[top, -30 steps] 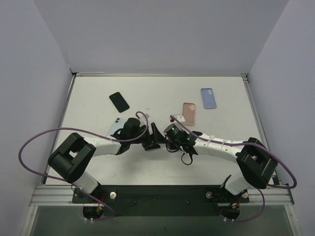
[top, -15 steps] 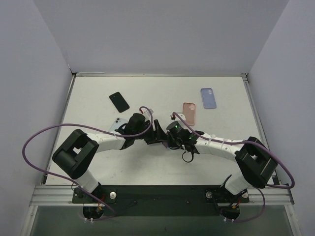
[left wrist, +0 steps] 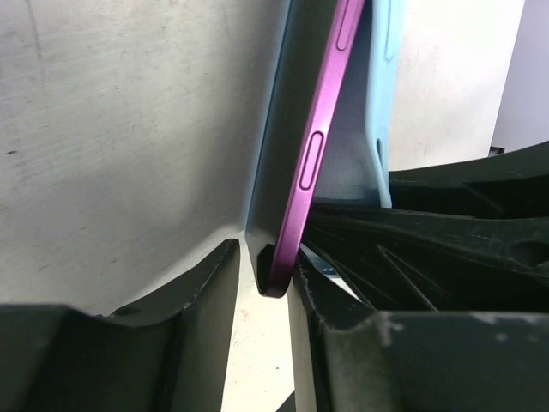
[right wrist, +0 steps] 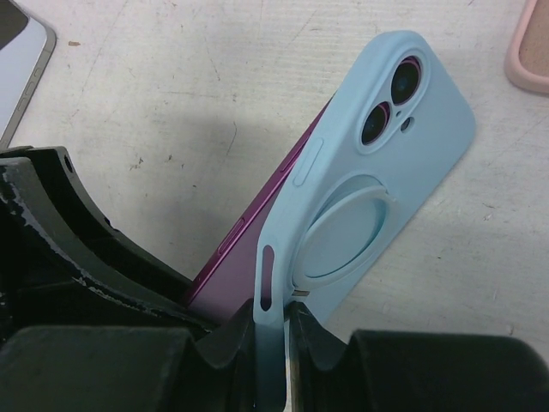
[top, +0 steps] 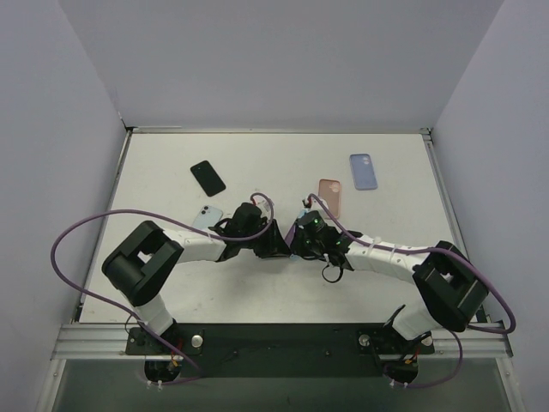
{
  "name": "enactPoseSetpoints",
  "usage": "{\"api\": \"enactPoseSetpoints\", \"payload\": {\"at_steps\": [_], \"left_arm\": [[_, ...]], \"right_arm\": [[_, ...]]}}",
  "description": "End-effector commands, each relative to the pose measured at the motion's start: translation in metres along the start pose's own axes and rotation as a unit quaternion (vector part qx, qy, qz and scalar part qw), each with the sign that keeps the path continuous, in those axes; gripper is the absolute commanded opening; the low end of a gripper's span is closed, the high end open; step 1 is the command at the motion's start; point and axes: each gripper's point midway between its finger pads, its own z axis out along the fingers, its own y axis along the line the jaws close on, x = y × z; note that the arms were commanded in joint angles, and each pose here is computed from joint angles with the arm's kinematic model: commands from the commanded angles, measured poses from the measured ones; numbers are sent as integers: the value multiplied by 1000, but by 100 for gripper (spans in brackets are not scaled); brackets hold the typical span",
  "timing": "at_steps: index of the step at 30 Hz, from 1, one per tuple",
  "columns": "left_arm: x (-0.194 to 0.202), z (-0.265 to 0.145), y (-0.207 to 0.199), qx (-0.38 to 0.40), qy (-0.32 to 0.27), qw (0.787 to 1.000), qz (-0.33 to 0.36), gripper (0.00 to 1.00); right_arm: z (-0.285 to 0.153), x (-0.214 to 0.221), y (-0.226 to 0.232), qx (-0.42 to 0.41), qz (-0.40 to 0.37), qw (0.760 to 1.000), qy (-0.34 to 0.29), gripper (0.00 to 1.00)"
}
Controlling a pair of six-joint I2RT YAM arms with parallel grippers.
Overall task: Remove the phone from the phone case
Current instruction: Remove the phone case from the phone.
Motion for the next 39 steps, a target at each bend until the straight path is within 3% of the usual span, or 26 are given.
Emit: {"api": "enactPoseSetpoints", "payload": {"at_steps": [1, 9, 10, 11, 12, 21, 29, 39], "left_arm": [[-5, 8, 2, -12, -6, 1000, 5, 37], [-22, 7, -6, -24, -31, 999, 10, 36], [-23, 8, -8, -22, -32, 999, 12, 32], [-26, 8, -11, -18, -34, 999, 15, 21], [-25, 9, -14, -12, -28, 999, 17, 0], [-34, -16, -38, -4, -33, 999, 40, 0], [-41, -56, -73, 2, -24, 997, 76, 0], [-42, -76, -89, 20, -24, 996, 79, 0]], "right_arm": [[5, 68, -9, -15, 8, 993, 113, 0], [-3, 73, -8, -31, 6, 992, 120, 0], [-3, 75, -9, -30, 6, 992, 123, 0], [-5, 77, -10, -30, 4, 992, 125, 0], [-6, 78, -10, -31, 4, 991, 127, 0], [-43, 80, -26, -2, -1, 986, 164, 0], [-75, 75, -52, 43, 3, 990, 137, 0], [-104, 69, -59, 60, -24, 991, 121, 0]]}}
